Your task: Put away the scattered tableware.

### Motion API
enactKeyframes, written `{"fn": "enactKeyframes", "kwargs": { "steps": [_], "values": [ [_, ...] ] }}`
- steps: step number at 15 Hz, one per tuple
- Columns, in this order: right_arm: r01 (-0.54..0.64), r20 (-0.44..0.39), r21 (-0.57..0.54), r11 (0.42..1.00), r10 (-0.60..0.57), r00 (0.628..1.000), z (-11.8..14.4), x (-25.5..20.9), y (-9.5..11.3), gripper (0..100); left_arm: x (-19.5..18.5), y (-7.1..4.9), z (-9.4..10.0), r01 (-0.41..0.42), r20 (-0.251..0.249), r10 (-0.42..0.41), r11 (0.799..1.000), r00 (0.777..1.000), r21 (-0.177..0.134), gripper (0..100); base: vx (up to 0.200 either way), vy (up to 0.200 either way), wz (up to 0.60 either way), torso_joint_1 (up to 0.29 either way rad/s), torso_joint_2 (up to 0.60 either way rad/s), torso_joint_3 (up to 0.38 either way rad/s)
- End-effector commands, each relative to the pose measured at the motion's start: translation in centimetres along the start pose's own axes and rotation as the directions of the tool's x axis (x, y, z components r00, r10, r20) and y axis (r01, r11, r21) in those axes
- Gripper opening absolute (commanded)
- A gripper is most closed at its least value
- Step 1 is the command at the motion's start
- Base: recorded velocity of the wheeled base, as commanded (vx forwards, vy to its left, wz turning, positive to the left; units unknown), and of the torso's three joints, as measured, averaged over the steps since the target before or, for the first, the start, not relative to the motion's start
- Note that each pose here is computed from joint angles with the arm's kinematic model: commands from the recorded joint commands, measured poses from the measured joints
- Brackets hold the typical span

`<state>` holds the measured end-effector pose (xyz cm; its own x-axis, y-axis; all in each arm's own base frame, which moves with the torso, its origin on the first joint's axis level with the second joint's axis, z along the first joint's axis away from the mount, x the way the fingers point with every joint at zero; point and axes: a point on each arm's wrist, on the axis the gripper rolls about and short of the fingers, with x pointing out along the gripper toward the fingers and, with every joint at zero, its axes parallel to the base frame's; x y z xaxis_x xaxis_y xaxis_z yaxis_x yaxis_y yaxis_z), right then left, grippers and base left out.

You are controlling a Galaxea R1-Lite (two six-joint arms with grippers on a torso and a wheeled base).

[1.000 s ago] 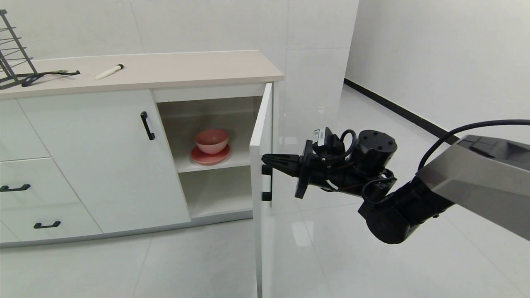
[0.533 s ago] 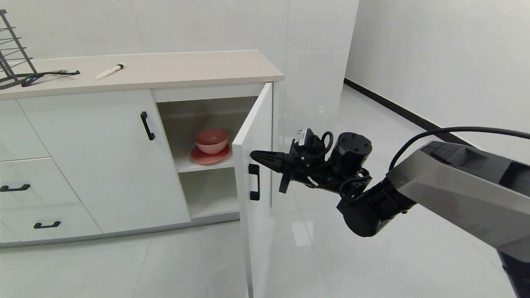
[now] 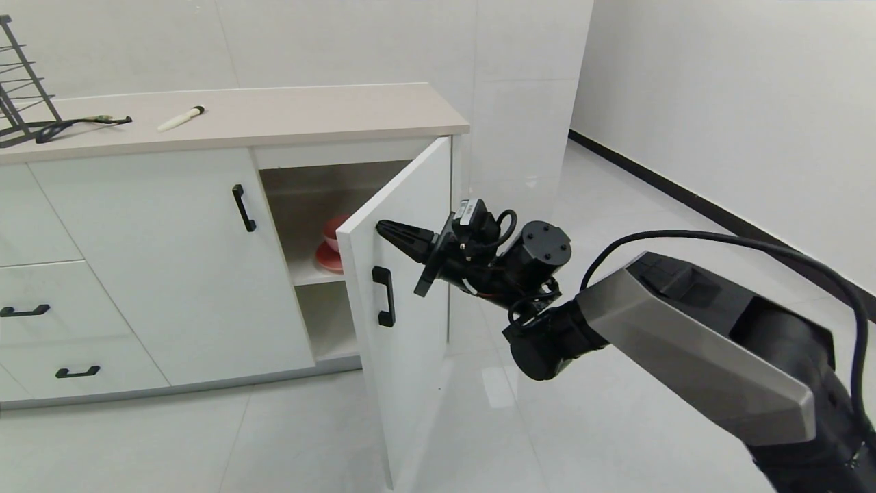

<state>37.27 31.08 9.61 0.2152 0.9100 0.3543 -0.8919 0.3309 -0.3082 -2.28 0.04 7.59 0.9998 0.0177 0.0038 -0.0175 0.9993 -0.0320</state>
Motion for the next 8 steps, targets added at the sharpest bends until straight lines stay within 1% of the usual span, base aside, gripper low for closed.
{"fn": "enactKeyframes", "kwargs": {
  "steps": [1,2,4,6,8],
  "values": [
    [0.017,-0.024,0.005,1.0,-0.017,1.0,2.5,-1.8,-0.3,0,0.0,0.0,0.0,-0.001,0.001,0.001,1.0,1.0,0.0,100,0.0,0.0,0.0,0.0,0.0,0.0],
    [0.02,-0.046,0.017,1.0,-0.019,0.999,4.1,-3.0,0.1,0,0.0,0.0,0.0,-0.001,0.001,0.001,1.0,1.0,0.0,100,0.0,0.0,0.0,0.0,0.0,0.0],
    [0.031,-0.105,0.053,0.998,-0.025,0.994,5.5,-5.3,1.1,0,0.0,0.0,0.0,-0.001,0.001,0.001,1.0,1.0,0.001,100,0.0,0.0,0.0,0.0,0.0,0.0],
    [0.04,-0.129,0.077,0.996,-0.03,0.991,5.5,-5.9,1.5,0,0.0,0.0,0.0,-0.001,0.001,0.001,1.0,1.0,0.0,100,0.0,0.0,0.0,0.0,0.0,0.0],
    [0.033,-0.128,0.082,0.996,-0.023,0.992,5.4,-5.7,1.7,0,0.0,0.0,0.0,-0.002,0.001,0.002,1.0,1.0,0.001,100,0.0,0.0,0.0,0.0,0.0,0.0]
  ]
}}
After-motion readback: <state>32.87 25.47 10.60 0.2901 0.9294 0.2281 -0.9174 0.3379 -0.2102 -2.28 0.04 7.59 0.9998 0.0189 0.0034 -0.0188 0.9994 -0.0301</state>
